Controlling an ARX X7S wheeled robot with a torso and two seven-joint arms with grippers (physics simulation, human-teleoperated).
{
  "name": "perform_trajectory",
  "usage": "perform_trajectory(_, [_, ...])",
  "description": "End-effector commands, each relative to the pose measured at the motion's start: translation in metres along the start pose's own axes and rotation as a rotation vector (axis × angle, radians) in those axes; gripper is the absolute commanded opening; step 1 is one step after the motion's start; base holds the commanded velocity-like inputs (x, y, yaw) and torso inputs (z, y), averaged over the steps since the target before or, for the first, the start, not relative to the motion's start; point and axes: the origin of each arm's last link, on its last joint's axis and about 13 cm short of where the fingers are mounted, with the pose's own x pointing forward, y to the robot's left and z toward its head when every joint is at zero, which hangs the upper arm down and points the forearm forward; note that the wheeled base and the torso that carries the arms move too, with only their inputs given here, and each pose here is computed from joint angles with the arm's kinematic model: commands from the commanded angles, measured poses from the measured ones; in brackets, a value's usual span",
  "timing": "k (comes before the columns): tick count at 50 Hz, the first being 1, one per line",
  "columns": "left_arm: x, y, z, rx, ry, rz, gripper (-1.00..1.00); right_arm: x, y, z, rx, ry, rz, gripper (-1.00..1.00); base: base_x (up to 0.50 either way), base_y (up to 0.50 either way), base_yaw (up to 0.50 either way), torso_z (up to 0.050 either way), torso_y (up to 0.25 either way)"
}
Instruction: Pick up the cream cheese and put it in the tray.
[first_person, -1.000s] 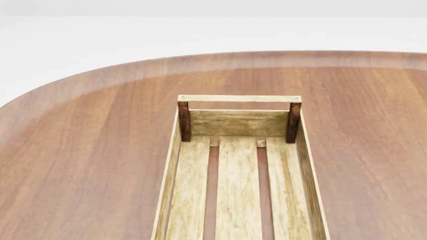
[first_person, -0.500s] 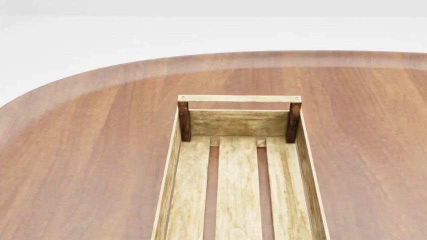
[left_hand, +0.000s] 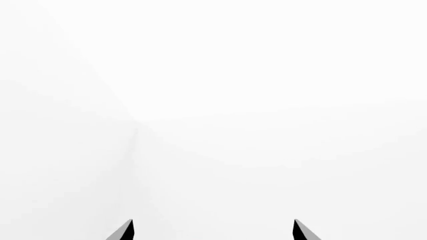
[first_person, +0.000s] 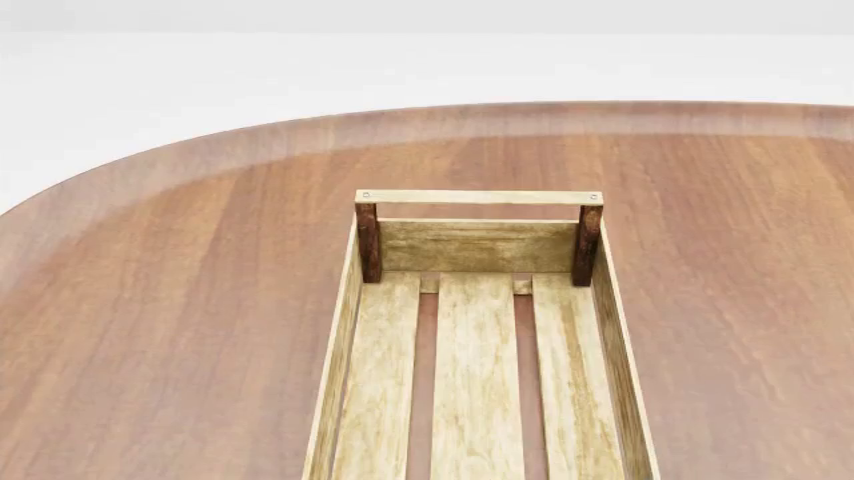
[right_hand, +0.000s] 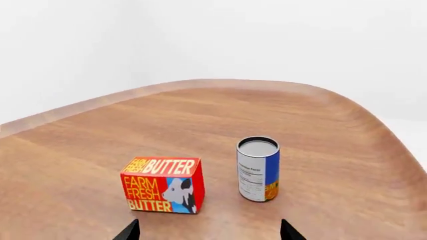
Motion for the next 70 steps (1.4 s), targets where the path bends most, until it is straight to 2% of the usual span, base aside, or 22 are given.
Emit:
perform_trajectory(1, [0.000,0.000,0.001,-0.006,0.001,0.000,1.00,0.002,-0.001,-0.008,-0.020,0.040,-0.031,1.00,0.00,0.00,0.00,0.000,0.000])
perform_trajectory(8, [0.000,0.000,0.001,-0.004,0.000,0.001,1.00,0.004,-0.004,-0.011,-0.025,0.061,-0.039,1.00,0.00,0.00,0.00,0.000,0.000])
perform_trajectory(26, [0.000,0.003,0.004,-0.004,-0.005,0.009,1.00,0.006,-0.001,-0.022,-0.061,0.152,0.022,1.00,0.00,0.00,0.00,0.000,0.000])
perform_trajectory(46, [0.000,0.002,0.004,0.000,-0.004,0.005,1.00,0.011,-0.007,-0.028,-0.060,0.194,0.005,1.00,0.00,0.00,0.00,0.000,0.000])
perform_trajectory(63, [-0.001,0.002,0.003,0.002,-0.005,0.008,1.00,0.018,-0.013,-0.038,-0.025,0.227,-0.005,1.00,0.00,0.00,0.00,0.000,0.000])
perform_trajectory(70, [-0.001,0.001,0.001,0.005,0.001,0.004,1.00,0.020,-0.013,-0.039,0.025,0.240,0.019,1.00,0.00,0.00,0.00,0.000,0.000])
